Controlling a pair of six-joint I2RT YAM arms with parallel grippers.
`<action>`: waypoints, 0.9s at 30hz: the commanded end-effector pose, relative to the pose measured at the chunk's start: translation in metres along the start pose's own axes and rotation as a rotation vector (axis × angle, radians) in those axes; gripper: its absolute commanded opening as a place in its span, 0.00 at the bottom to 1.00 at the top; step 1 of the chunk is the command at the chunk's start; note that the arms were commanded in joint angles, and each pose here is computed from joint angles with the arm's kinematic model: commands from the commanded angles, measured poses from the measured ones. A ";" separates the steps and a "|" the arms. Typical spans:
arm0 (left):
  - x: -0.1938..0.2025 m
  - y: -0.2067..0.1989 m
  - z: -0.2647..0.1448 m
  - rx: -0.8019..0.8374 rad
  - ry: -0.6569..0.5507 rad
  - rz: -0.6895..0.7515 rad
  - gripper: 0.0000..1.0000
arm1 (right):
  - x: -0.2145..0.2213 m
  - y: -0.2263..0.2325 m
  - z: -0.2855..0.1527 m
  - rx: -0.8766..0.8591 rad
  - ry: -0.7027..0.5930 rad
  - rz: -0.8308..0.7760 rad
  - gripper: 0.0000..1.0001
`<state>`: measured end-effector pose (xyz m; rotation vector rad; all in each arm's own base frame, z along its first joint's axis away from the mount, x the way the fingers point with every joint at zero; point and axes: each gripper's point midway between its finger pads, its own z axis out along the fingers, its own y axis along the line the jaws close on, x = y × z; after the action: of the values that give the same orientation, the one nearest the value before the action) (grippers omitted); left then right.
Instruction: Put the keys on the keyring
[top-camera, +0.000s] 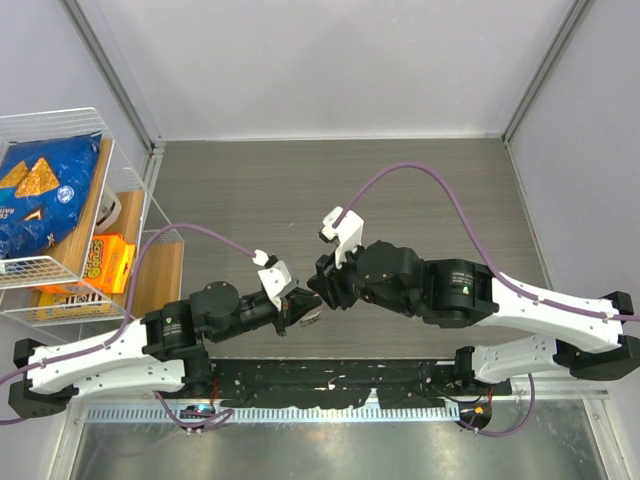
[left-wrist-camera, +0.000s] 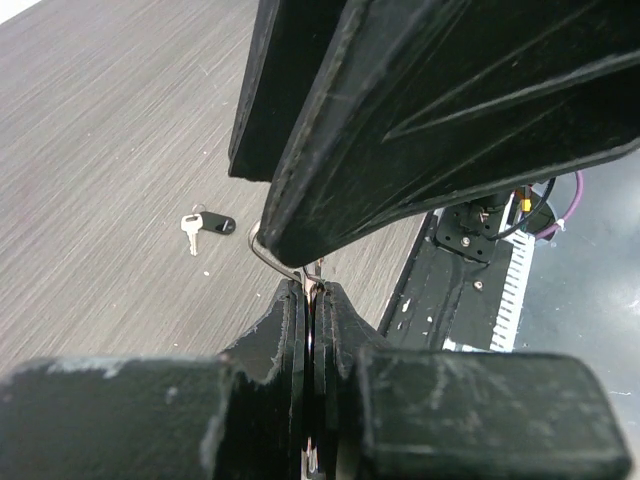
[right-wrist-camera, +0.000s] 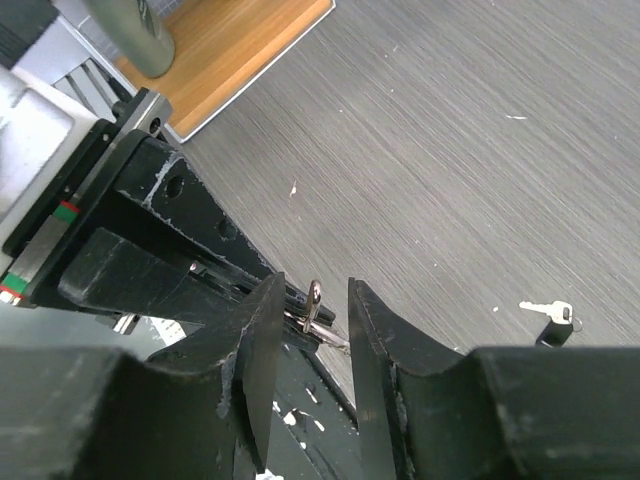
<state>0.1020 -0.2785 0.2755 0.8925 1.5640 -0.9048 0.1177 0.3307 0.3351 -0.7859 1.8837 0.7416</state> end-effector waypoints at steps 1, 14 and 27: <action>-0.031 0.000 -0.005 -0.005 -0.080 0.005 0.00 | -0.013 0.003 -0.002 -0.021 -0.028 0.035 0.36; -0.030 -0.002 -0.004 0.005 -0.072 0.008 0.00 | -0.011 0.005 0.004 -0.033 -0.010 0.033 0.27; -0.033 -0.003 -0.004 0.013 -0.079 0.011 0.00 | -0.013 0.007 0.004 -0.047 -0.023 0.031 0.13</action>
<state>0.1023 -0.2779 0.2764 0.9041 1.5559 -0.8944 0.1186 0.3377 0.3215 -0.8226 1.9261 0.7467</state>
